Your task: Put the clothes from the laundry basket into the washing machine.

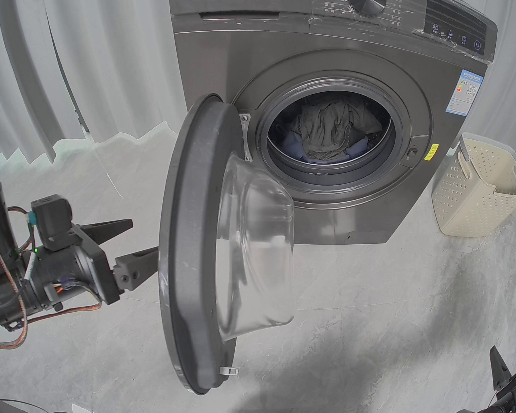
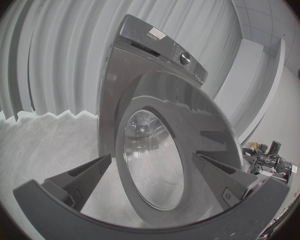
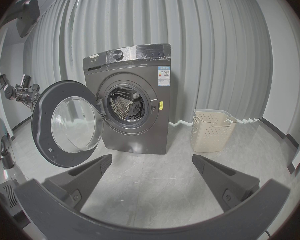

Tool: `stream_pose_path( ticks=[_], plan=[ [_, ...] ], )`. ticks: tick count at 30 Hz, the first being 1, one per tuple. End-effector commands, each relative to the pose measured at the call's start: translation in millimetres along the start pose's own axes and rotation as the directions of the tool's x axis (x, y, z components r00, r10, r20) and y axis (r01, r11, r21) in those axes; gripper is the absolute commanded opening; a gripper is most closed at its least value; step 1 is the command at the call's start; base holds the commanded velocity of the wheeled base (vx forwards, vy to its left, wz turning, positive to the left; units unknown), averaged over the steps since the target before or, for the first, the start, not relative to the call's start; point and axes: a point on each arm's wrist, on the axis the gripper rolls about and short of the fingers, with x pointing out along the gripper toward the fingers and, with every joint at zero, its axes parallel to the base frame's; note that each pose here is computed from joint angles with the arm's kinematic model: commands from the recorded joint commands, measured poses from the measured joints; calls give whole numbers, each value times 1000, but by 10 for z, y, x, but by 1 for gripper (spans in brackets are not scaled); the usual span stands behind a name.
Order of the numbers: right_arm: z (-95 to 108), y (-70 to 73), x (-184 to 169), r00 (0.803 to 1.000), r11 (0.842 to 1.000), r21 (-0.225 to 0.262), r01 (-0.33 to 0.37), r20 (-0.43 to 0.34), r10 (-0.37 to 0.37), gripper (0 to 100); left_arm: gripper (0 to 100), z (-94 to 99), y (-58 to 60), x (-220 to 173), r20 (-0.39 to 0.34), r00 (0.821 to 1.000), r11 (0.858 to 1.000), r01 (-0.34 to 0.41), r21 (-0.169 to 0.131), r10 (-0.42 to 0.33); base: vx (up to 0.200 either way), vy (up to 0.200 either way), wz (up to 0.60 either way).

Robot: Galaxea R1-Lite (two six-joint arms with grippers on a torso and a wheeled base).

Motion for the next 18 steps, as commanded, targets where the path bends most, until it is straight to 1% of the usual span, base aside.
stream_pose_path(
  ticks=[1, 4, 5, 6, 12, 15, 18],
  plan=[
    [-48, 0, -1, 1000, 1000, -1, -3, 0, 3, 100, 100, -77, -68, 424, -53, 997, 999, 53, 1, -53, 0, 0, 0],
    [-48, 0, -1, 1000, 1000, -1, -3, 0, 3, 100, 100, -59, -107, 631, -24, 998, 998, 57, 10, -57, 0, 0, 0],
    [-48, 0, -1, 1000, 1000, -1, -3, 0, 3, 100, 100, -59, -107, 631, -24, 998, 998, 57, 10, -57, 0, 0, 0],
    [-48, 0, -1, 1000, 1000, -1, -1, 0, 1, 100, 100, -19, -129, 762, 0, 999, 999, 51, 14, -51, 0, 0, 0],
    [-48, 0, -1, 1000, 1000, -1, -1, 0, 1, 100, 100, 147, -239, 1092, 57, 996, 998, 63, -16, -62, 0, 0, 0],
    [-48, 0, -1, 1000, 1000, -1, -1, 0, 1, 100, 100, 179, -259, 1253, 69, 996, 998, 56, -19, -55, 0, 0, 0],
    [-48, 0, -1, 1000, 1000, -1, -3, 0, 3, 100, 100, 155, -283, 1383, 75, 995, 998, 62, -19, -60, 0, 0, 0]
  ],
)
